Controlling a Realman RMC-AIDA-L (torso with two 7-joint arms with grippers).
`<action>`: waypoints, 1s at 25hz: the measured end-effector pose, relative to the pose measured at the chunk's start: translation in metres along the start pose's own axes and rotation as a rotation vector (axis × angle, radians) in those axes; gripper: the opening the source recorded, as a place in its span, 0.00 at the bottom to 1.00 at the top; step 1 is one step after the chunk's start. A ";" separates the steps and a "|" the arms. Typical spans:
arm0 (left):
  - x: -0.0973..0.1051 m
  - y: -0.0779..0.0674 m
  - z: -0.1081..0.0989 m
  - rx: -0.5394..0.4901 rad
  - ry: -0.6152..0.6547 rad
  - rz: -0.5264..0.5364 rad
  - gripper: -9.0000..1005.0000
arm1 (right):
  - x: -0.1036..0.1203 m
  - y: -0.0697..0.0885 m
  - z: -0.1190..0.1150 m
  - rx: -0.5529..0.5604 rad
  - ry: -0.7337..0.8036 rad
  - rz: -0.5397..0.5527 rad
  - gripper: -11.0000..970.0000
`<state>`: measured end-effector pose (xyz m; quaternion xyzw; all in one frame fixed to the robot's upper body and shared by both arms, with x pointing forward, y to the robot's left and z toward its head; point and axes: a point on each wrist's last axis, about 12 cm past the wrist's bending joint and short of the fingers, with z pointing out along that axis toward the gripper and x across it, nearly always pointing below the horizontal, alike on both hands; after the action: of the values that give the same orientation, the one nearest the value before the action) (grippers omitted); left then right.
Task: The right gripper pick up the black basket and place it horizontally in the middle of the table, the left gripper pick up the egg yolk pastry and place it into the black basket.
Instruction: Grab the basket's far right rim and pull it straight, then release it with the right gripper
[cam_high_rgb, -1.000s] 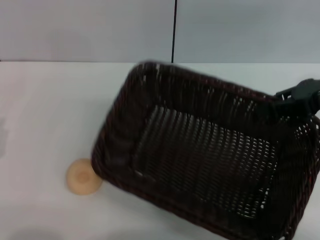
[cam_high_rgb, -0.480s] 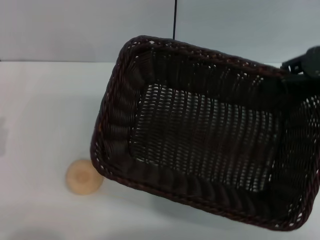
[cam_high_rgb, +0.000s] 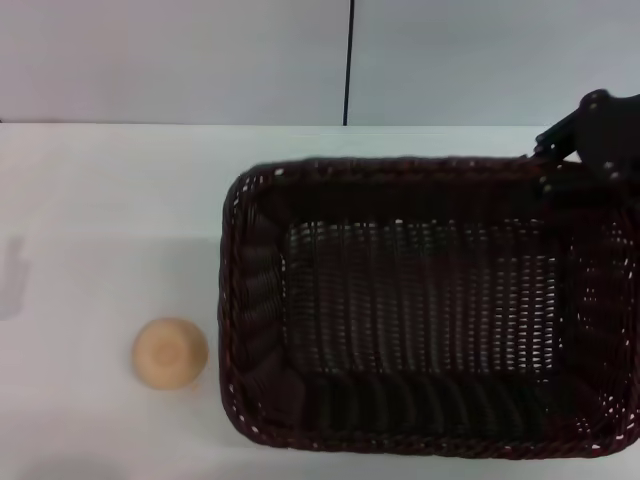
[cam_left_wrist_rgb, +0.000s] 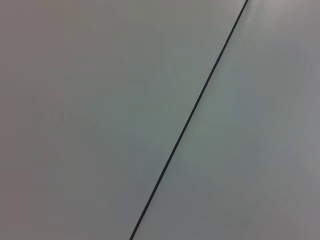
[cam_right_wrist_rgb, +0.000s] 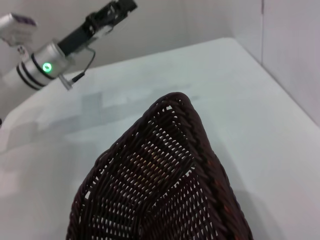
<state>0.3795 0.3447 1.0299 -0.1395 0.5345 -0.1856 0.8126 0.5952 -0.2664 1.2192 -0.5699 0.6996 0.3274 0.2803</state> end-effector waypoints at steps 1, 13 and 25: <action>0.001 -0.001 0.000 0.003 0.001 -0.004 0.67 | 0.001 -0.001 0.005 -0.012 0.003 -0.007 0.25; 0.003 -0.005 0.001 0.022 0.012 -0.020 0.67 | 0.011 -0.007 0.020 -0.013 -0.019 -0.015 0.27; 0.005 -0.007 0.001 0.027 0.018 -0.032 0.67 | 0.011 -0.012 0.028 -0.008 -0.013 0.007 0.30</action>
<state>0.3817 0.3363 1.0291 -0.1353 0.5369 -0.2071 0.8066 0.6057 -0.2528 1.1913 -0.5663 0.6985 0.3350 0.2814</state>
